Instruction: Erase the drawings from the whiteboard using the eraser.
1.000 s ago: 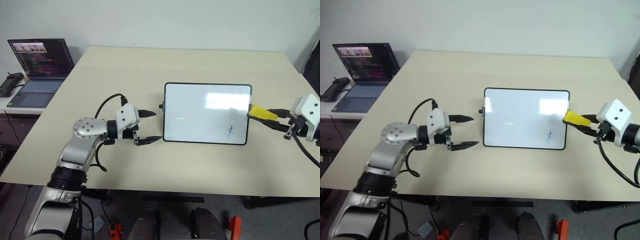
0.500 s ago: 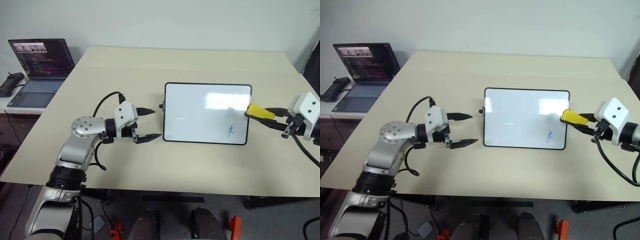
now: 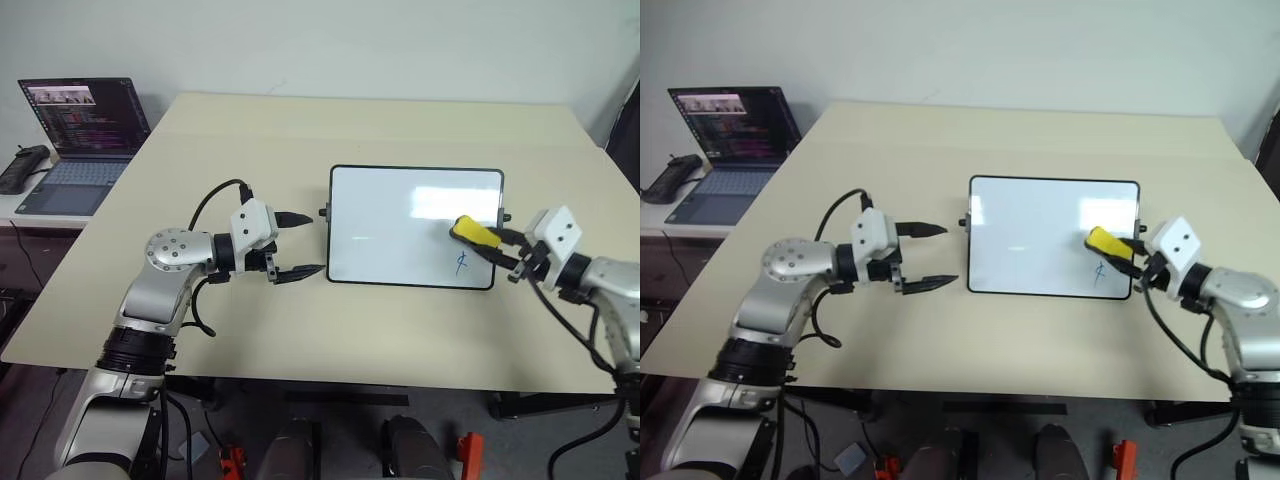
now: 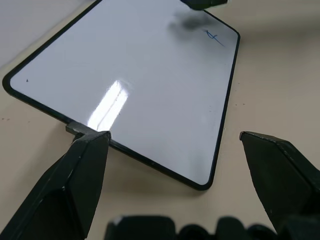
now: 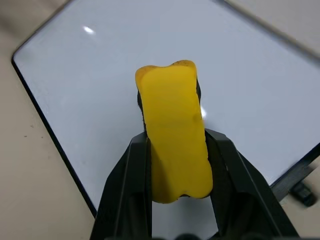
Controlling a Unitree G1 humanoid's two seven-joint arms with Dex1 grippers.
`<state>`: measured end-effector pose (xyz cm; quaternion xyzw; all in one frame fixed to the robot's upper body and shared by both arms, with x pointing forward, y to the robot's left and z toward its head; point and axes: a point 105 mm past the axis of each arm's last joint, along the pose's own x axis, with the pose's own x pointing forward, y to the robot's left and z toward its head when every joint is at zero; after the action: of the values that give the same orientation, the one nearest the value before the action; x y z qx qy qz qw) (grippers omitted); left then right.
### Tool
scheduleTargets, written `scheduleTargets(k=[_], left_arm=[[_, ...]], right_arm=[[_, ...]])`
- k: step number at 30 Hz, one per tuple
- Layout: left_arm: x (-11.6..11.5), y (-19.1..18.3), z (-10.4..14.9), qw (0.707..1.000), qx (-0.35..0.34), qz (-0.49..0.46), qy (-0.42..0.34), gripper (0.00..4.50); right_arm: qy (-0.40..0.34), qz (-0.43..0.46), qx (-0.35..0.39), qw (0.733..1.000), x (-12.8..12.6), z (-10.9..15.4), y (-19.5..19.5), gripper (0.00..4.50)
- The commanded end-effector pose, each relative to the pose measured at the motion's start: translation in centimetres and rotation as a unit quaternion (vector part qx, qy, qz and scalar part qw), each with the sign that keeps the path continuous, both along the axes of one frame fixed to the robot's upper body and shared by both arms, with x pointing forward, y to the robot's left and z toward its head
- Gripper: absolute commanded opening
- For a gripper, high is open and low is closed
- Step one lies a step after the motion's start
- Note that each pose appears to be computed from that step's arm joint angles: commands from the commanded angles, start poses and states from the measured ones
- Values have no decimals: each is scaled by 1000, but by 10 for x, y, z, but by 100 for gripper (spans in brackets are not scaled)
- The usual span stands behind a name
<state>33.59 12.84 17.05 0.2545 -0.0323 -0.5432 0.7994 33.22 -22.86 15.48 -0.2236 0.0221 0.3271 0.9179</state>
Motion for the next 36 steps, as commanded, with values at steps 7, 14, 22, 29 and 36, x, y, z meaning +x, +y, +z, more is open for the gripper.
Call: scheduleTargets(k=[7,14,22,29,36], left_arm=[[1,-1,11,1000,-6,-8,-22,450],[-7,-4,28,999,-32,-23,-23,450],[-19,6,37,999,-9,-21,-26,450],[-24,12,39,1000,-4,-16,-10,450],[-22,9,42,1000,-9,-16,-15,450]], right_arm=[[-19,-30,-22,999,14,-25,-10,111],[20,-18,-34,999,14,-68,3,111],[73,17,-52,996,-7,-107,15,111],[63,13,-73,995,-7,-103,9,111],[-36,-70,-82,994,27,-46,-22,111]])
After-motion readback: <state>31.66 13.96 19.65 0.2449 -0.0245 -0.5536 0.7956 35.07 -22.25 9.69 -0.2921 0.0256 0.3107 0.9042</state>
